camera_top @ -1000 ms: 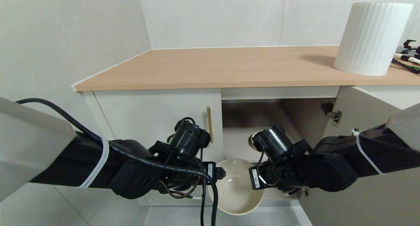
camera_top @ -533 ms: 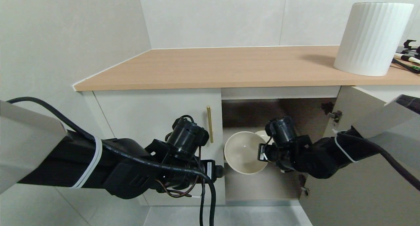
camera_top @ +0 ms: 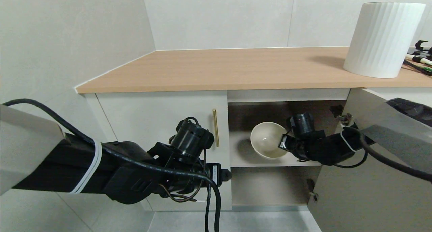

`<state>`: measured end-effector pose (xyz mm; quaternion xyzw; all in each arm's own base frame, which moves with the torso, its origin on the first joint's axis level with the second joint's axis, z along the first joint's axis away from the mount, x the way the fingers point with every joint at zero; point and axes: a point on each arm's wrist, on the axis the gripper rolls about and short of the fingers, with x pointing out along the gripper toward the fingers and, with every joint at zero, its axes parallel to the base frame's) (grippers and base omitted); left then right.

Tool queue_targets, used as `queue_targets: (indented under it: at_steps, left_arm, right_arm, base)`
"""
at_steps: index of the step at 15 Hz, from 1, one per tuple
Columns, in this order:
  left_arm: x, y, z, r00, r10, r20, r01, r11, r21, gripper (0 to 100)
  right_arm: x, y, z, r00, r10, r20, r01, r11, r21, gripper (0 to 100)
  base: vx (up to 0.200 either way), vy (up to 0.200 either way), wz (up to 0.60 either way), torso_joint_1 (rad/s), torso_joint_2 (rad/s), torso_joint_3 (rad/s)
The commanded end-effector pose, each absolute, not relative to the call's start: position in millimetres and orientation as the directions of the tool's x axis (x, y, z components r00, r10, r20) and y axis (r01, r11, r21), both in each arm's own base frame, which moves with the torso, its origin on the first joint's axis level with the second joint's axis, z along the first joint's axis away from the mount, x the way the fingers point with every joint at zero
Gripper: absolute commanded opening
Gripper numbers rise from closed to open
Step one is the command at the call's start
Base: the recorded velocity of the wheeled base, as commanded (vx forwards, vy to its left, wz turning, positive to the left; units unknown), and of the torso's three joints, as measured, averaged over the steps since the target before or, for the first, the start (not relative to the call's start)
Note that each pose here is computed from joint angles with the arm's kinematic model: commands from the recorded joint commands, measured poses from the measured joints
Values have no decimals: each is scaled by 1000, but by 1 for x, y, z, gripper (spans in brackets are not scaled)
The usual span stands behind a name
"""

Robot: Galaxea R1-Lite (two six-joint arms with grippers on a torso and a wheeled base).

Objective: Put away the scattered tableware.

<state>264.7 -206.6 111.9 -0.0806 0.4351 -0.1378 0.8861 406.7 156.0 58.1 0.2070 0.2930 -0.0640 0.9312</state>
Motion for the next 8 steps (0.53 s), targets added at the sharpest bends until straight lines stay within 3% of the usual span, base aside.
queue_targets:
  at_steps: [1, 8]
  left_arm:
    - [265, -207, 112, 584, -315, -748, 174, 949, -263, 100]
    - [265, -207, 109, 577, -313, -754, 174, 950, -261, 100]
  right_arm:
    - [425, 144, 43, 816, -33, -577, 280, 896, 345, 0]
    - [450, 136, 26, 821, -65, -567, 310, 885, 347, 0]
  base:
    - [0, 0, 0, 0, 0, 0]
    - [0, 0, 0, 0, 0, 0]
